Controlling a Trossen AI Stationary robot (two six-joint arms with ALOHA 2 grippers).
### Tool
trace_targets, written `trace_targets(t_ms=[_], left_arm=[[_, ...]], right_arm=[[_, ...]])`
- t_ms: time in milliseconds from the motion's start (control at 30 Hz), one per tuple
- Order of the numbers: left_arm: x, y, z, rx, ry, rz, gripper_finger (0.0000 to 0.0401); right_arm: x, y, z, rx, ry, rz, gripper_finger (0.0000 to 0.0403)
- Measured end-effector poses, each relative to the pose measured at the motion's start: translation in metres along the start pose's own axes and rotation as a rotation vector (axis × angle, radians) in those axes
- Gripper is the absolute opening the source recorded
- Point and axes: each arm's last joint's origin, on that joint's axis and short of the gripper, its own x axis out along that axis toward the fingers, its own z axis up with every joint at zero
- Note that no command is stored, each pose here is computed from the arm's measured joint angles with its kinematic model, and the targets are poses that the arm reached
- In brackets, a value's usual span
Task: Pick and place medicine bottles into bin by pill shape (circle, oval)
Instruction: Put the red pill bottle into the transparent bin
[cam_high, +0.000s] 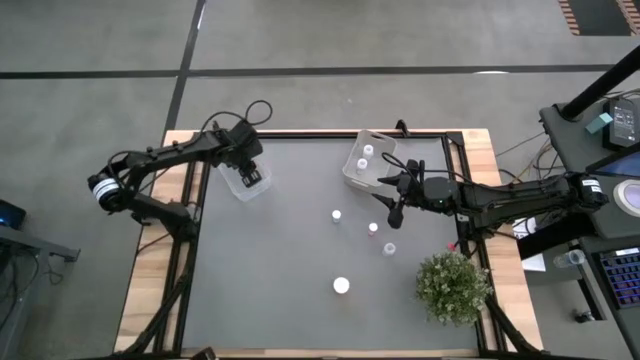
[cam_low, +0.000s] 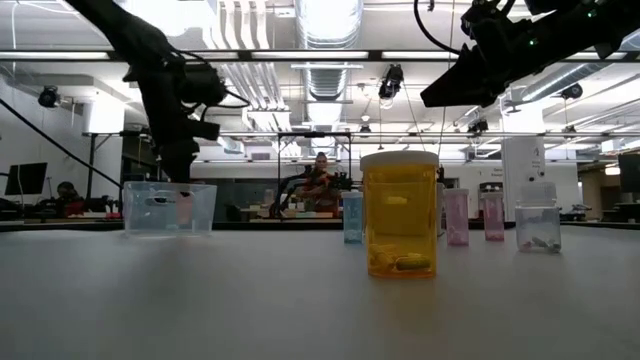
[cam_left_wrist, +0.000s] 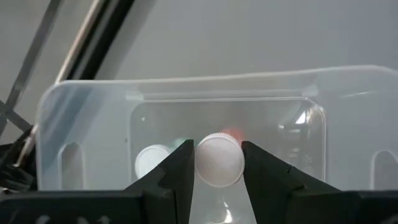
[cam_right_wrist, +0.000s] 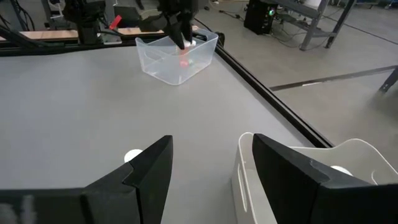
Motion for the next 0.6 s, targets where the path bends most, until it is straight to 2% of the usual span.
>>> trace_targets(t_ms=[233, 600], left_arm=[[0.0104, -0.0017, 0.0003, -0.016, 0.042, -0.010, 0.0105], [0.0091, -0.0015, 0.0001, -0.017, 0.039, -0.009, 0.0105]], right_arm=[[0.0000, 0.0000, 0.0000, -0.001, 0.000, 0.000, 0.0215], [0.0000, 0.0000, -0.0004, 0.000, 0.004, 0.000, 0.0215]])
